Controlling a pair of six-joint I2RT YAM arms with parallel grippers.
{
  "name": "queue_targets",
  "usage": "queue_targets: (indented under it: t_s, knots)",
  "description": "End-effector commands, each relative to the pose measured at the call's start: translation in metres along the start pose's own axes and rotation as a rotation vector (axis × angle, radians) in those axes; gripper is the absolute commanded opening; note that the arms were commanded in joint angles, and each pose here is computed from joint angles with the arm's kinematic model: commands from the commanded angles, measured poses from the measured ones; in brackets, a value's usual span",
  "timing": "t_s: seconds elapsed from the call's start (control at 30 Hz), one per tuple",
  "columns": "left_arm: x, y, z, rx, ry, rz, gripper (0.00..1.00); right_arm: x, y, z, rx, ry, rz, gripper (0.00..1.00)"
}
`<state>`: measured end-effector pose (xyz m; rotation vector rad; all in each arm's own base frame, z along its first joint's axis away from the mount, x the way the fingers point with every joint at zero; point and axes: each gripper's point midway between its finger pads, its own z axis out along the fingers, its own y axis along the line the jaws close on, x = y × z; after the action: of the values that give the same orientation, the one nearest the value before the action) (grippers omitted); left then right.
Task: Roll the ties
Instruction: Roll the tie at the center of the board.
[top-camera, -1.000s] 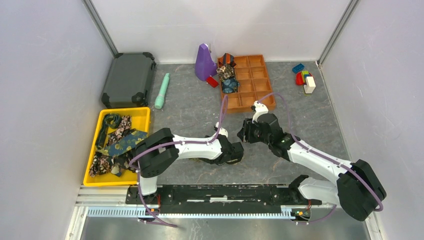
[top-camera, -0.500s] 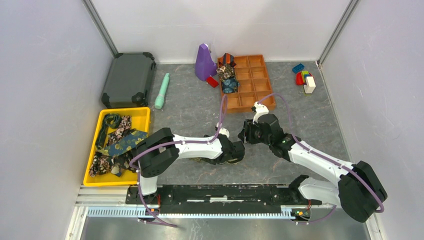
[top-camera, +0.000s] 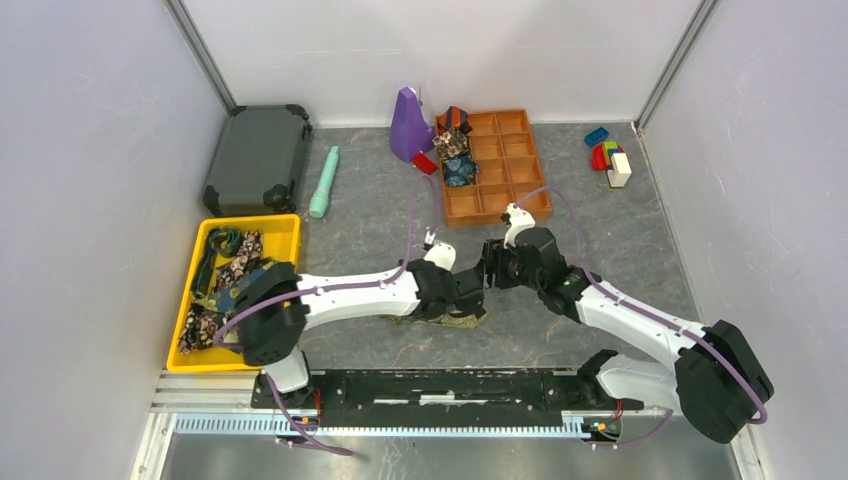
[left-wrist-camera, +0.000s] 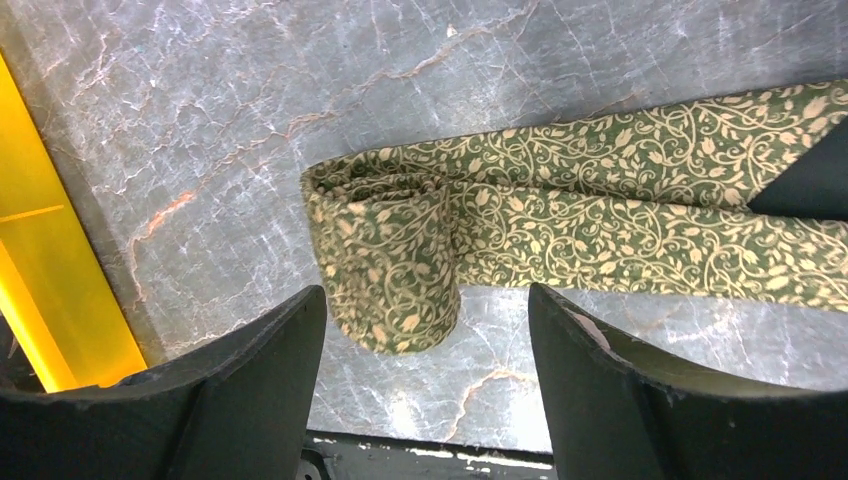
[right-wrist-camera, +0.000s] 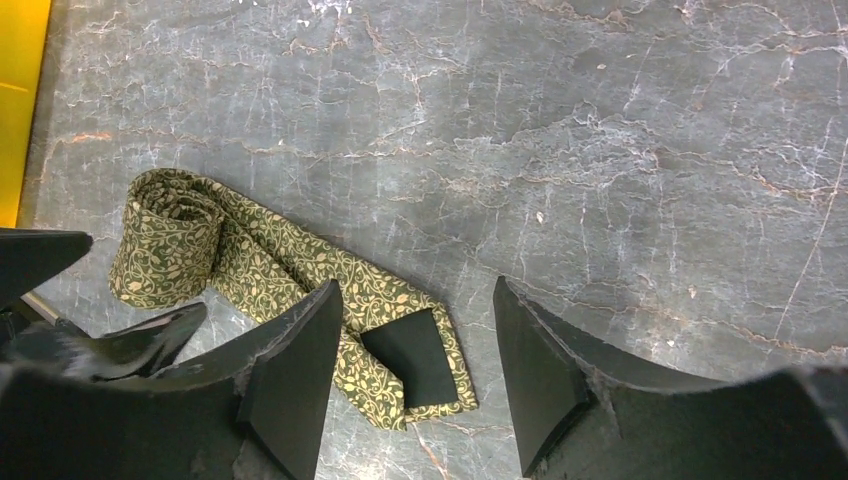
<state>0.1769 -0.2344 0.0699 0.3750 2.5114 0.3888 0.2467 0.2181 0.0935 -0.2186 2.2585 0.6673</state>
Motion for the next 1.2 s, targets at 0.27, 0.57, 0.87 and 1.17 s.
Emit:
queue_targets:
  t_s: [0.27,0.57,0.87,1.17]
  knots:
    - [-0.009,0.054,-0.016,0.206,-0.106,-0.259,0.79,-0.013,0.078,0.007,-0.161,-0.027,0.028,0.74]
    - [0.009,0.092,0.001,0.271,-0.106,-0.425,0.71,0.007,0.143,0.015,-0.245,0.01,0.089,0.75]
    - [0.018,0.102,0.003,0.271,-0.109,-0.455,0.69,0.03,0.184,0.039,-0.272,0.09,0.086,0.67]
    - [0.021,0.1,0.0,0.307,-0.118,-0.471,0.69,0.041,0.183,0.055,-0.214,0.118,0.074,0.56]
